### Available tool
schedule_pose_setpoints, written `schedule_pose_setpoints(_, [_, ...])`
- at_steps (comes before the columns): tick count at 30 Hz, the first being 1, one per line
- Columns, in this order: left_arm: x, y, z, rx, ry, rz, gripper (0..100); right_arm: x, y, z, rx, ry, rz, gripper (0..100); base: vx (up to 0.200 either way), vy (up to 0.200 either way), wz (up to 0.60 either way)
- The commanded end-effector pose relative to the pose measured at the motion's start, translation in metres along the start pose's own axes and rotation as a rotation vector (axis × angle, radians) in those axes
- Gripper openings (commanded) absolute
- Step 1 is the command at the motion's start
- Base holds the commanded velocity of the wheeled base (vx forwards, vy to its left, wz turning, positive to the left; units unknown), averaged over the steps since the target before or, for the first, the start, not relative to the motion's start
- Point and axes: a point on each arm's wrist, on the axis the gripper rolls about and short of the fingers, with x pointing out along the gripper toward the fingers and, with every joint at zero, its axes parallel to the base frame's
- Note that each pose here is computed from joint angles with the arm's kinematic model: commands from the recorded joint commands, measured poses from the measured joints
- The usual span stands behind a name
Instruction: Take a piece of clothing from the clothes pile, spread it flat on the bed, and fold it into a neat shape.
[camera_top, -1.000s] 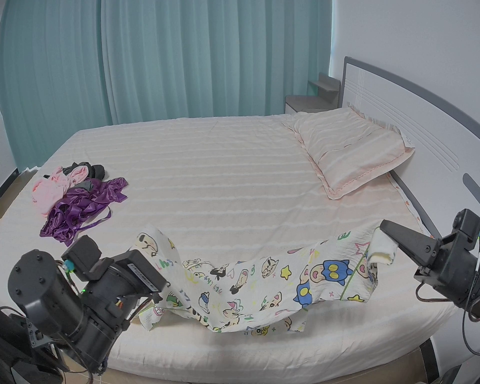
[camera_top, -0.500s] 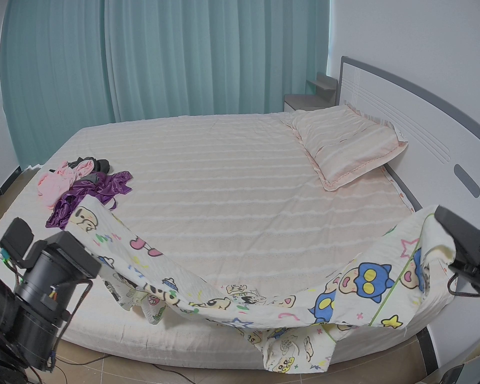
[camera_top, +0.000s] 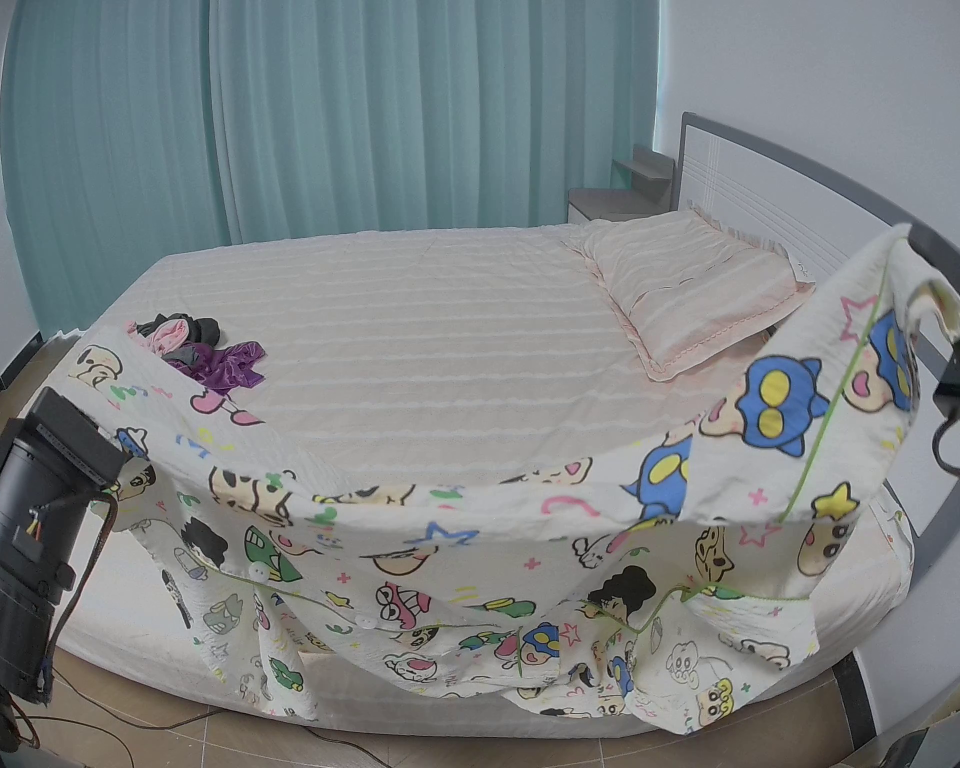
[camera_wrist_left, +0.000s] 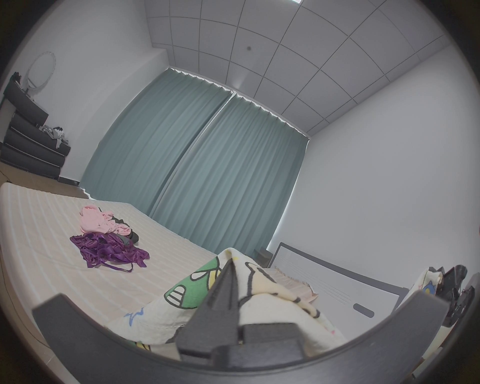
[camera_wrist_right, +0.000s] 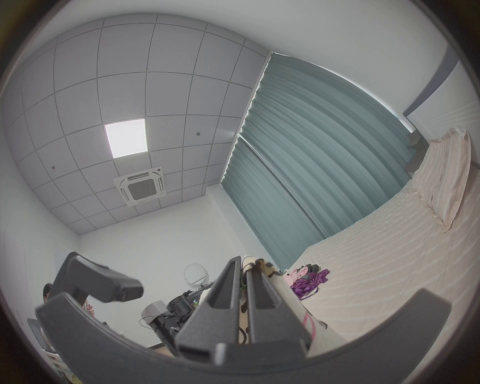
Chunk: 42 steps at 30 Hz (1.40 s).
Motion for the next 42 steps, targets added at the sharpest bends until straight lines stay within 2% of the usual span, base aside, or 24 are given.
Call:
schedule_pose_setpoints(1, [0.019,-0.002,-0.013,0.054,0.053,0.065,0,0.033,-0.034,0.005,-0.012,0.027,-0.086,0,0.000,0.000,0.00])
schedule_pose_setpoints(2, [0.020,-0.002,-0.013,0.055,0.052,0.068,0,0.034,-0.035,0.005,-0.011,0.027,-0.089,0,0.000,0.000,0.00])
schedule_pose_setpoints(3, [0.031,0.001,-0.018,0.061,0.063,0.117,0,0.041,-0.048,0.004,-0.010,0.036,-0.118,0,0.000,0.000,0.00])
schedule_pose_setpoints(7, [0.058,0.004,-0.027,0.063,0.091,0.200,0,0.066,-0.077,0.009,-0.014,0.027,-0.174,0,0.000,0.000,0.00])
schedule_pose_setpoints(9, [0.062,0.004,-0.027,0.064,0.094,0.209,0,0.071,-0.083,0.009,-0.012,0.026,-0.183,0,0.000,0.000,0.00])
schedule_pose_setpoints(10, [0.073,0.004,-0.030,0.064,0.112,0.231,0,0.082,-0.095,0.009,-0.007,0.025,-0.198,0,0.000,0.000,0.00])
schedule_pose_setpoints(12, [0.073,0.004,-0.030,0.064,0.112,0.231,0,0.082,-0.095,0.009,-0.007,0.025,-0.198,0,0.000,0.000,0.00])
schedule_pose_setpoints(13, [0.088,0.005,-0.036,0.049,0.144,0.246,0,0.094,-0.115,0.004,0.000,0.035,-0.232,0,0.000,0.000,0.00])
schedule_pose_setpoints(14, [0.094,0.008,-0.038,0.040,0.157,0.253,0,0.098,-0.123,0.003,0.000,0.035,-0.245,0,0.000,0.000,0.00])
schedule_pose_setpoints(21, [0.129,0.022,-0.054,0.032,0.198,0.301,0,0.112,-0.158,-0.001,0.007,0.035,-0.299,0,0.000,0.000,0.00])
schedule_pose_setpoints(24, [0.150,0.031,-0.068,0.040,0.212,0.343,0,0.116,-0.177,-0.004,0.007,0.035,-0.327,0,0.000,0.000,0.00])
schedule_pose_setpoints(33, [0.155,0.035,-0.085,-0.025,0.249,0.355,0,0.116,-0.193,-0.006,0.068,0.021,-0.355,0,0.000,0.000,0.00])
schedule_pose_setpoints(42, [0.174,0.049,-0.110,0.001,0.296,0.394,0,0.121,-0.213,-0.019,0.086,0.045,-0.384,0,0.200,0.000,0.00])
